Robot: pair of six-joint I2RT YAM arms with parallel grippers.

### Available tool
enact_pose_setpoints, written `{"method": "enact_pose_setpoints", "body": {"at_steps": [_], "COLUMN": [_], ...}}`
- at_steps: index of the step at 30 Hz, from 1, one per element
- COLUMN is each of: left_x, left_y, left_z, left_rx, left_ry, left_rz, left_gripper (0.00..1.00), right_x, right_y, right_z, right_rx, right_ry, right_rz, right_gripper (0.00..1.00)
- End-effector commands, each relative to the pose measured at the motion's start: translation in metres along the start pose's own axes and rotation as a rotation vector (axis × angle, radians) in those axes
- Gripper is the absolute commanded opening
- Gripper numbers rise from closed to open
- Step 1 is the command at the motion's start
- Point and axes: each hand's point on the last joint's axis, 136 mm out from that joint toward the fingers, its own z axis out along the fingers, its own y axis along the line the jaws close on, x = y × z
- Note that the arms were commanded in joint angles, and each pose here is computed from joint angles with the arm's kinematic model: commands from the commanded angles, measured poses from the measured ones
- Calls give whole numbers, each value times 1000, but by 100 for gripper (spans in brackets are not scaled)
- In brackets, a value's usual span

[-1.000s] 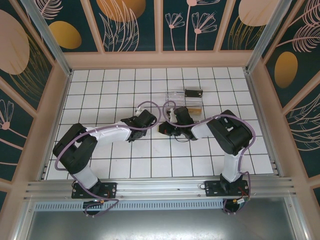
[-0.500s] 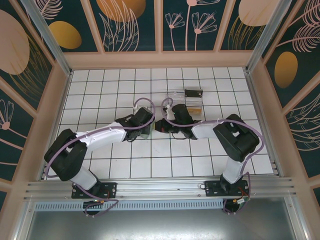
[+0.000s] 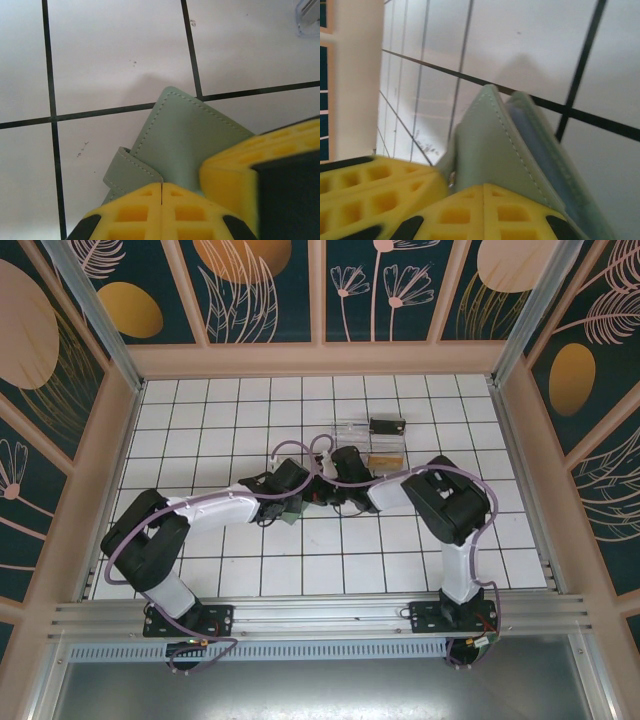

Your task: Take the credit cards out of the card holder

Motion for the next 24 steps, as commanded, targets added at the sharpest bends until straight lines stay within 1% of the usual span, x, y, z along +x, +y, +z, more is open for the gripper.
{"method": "enact_pose_setpoints", "body": {"at_steps": [1,5,11,17,20,22,24], "left_x": [-1,-11,-19,-19,-20,-22,-26], "left_y": [0,5,29,54,58,58,53], "left_z": [0,-8,-14,-19,-23,-27,-33], "left_rx": [0,-19,-81,-127,-134,-127,-97], "left_ry": [-13,-50,-79,-91,-98,-103,-108], "left_rz": [-13,-18,-30,-52,-59,-61,-70], "left_gripper": [0,0,0,0,0,0,0], "right_x": [3,18,25,27,25,23,15], "right_y": [-25,-63,-80,-83,-79,-73,-56], "right_z": [9,12,9,11,11,10,5], "right_rx": [66,208,276,283,272,253,216], "right_ry": [22,46,54,62,60,63,48], "right_rz": [48,85,81,86,75,61,20], "right_gripper": [0,0,0,0,0,0,0]}}
